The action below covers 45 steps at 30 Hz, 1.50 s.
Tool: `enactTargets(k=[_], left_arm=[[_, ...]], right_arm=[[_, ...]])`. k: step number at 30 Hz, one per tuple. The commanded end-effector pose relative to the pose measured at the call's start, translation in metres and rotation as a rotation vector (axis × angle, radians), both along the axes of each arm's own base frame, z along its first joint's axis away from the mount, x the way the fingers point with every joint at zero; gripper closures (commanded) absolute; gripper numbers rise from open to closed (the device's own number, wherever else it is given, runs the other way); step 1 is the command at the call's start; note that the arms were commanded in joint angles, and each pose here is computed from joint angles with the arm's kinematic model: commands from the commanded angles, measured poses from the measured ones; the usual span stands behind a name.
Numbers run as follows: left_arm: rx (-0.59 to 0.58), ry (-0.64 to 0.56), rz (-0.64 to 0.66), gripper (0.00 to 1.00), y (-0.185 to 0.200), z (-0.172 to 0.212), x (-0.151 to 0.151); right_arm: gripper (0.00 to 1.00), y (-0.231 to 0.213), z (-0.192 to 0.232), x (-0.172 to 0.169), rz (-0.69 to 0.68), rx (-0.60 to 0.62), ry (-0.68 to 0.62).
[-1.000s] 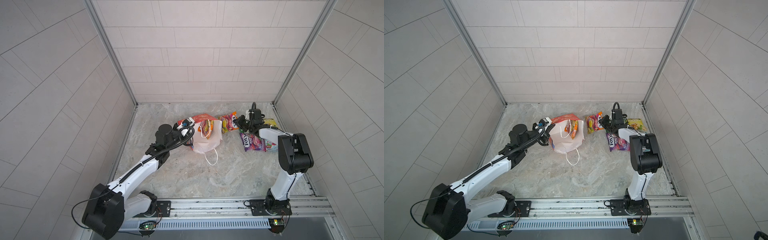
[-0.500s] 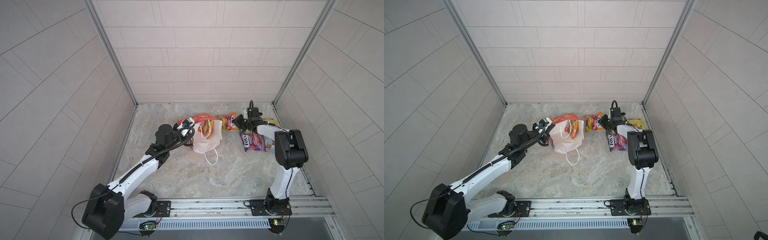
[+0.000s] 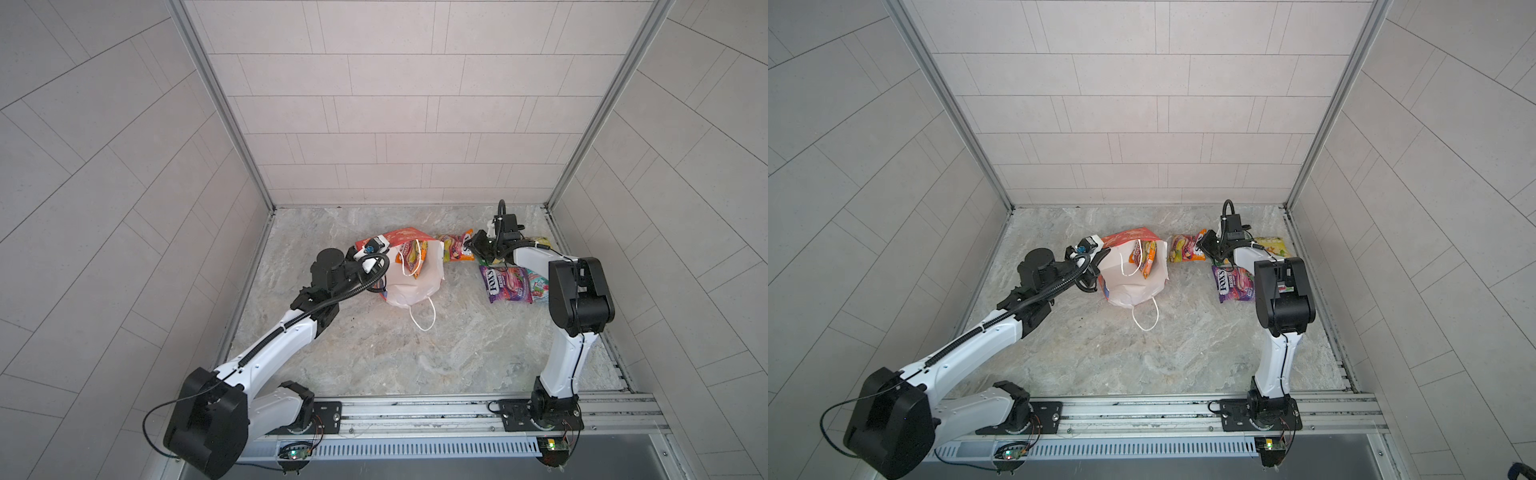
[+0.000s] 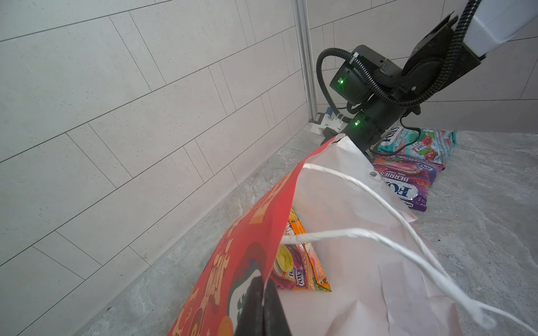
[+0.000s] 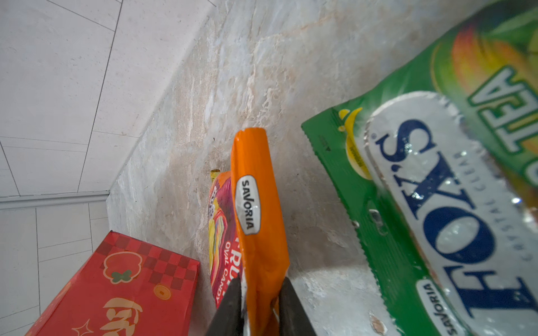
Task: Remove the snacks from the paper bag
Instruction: 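Lower the orange packet beside the green Fox's packet with the right gripper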
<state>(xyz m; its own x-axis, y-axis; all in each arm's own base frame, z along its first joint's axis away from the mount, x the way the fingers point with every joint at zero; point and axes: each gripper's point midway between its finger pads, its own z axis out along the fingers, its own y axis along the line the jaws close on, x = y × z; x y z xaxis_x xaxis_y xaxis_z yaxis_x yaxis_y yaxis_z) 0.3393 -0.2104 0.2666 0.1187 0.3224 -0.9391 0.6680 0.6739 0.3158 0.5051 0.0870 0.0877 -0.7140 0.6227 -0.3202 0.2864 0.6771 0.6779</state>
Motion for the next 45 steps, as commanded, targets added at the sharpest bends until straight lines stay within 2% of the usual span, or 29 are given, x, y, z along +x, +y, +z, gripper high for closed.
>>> enactTargets(k=[1, 8, 13, 19, 28, 34, 45], left_arm=[[-0.006, -0.034, 0.01, 1.0, 0.003, 0.01, -0.001], [-0.007, -0.034, 0.008, 1.0, 0.003, 0.011, -0.001], [-0.011, -0.039, 0.009, 1.0, 0.004, 0.013, -0.003], [-0.01, -0.039, 0.01, 1.0, 0.004, 0.013, -0.003], [-0.012, -0.036, 0.007, 1.0, 0.003, 0.012, -0.003], [-0.012, -0.037, 0.006, 1.0, 0.003, 0.013, -0.003], [-0.012, -0.04, 0.008, 1.0, 0.003, 0.013, -0.003]], right_arm=[[0.75, -0.005, 0.011, -0.001, 0.001, -0.038, -0.012], [0.88, -0.005, 0.011, -0.005, 0.059, -0.094, 0.008], [0.93, 0.003, 0.005, -0.011, 0.167, -0.119, 0.082], [0.98, 0.01, 0.011, -0.016, 0.259, -0.127, 0.097], [0.97, -0.009, 0.0, -0.019, 0.162, -0.181, 0.15], [0.97, -0.016, -0.003, -0.012, 0.087, -0.179, 0.131], [0.94, -0.017, -0.004, -0.002, 0.076, -0.182, 0.115]])
